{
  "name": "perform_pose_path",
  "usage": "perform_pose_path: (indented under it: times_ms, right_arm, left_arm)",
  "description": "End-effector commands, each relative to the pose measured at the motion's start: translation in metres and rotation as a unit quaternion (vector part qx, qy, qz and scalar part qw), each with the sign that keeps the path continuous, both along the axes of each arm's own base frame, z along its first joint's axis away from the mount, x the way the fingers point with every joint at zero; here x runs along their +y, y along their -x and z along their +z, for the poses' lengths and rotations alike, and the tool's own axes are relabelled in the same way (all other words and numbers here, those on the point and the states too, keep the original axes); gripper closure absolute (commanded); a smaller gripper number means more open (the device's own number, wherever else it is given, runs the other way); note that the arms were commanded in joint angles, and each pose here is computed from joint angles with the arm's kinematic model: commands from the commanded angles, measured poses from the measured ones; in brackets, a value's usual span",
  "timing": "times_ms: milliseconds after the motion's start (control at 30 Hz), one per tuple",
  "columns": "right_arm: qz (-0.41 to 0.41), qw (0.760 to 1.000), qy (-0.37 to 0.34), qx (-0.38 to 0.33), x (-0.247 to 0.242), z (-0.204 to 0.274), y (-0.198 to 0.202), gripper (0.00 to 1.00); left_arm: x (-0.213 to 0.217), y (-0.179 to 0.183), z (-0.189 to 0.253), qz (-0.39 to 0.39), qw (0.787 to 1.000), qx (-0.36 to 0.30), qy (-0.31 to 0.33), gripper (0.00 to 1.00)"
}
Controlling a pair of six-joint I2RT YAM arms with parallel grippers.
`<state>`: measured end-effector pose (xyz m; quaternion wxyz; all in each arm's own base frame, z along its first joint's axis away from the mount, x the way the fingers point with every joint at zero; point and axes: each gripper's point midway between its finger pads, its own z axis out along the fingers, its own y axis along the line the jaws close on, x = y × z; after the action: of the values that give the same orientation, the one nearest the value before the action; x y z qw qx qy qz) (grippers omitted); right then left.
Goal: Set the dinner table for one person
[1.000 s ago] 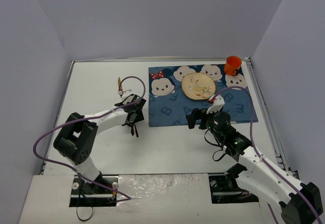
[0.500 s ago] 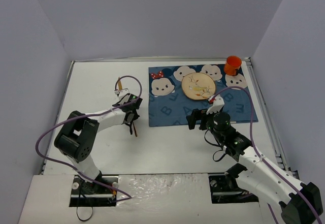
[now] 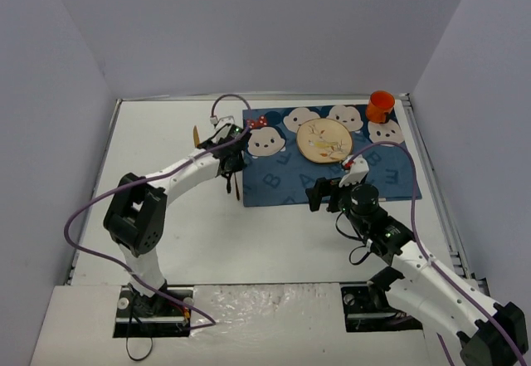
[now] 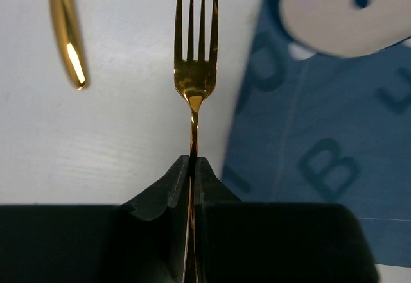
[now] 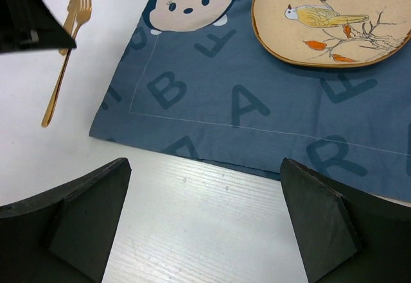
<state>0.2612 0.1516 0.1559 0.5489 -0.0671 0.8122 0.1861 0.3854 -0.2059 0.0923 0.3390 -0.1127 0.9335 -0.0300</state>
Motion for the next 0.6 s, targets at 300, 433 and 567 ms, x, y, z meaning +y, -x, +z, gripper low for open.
perform_pose_path:
  times_ms: [300,433,567]
  right_arm:
    - [-0.032,0.998,-0.012,-0.046,-0.006,0.04,-0.013,0.01]
    - [-0.033,0.999,-0.011,-0.042,-0.006,0.038,-0.012,0.01]
    - [-0.032,0.999,-0.007,-0.041,-0.007,0.036,-0.011,0.01]
  left_arm:
    - [-0.104,-0.06,0.033,-0.094,0.995,-0.04,0.012,1.0]
    - [-0.127,-0.074,0.03,-0.1,0.993,-0.051,0.021,1.0]
    - [-0.141,-0.082,0.023,-0.101,0.993,-0.052,0.028,1.0]
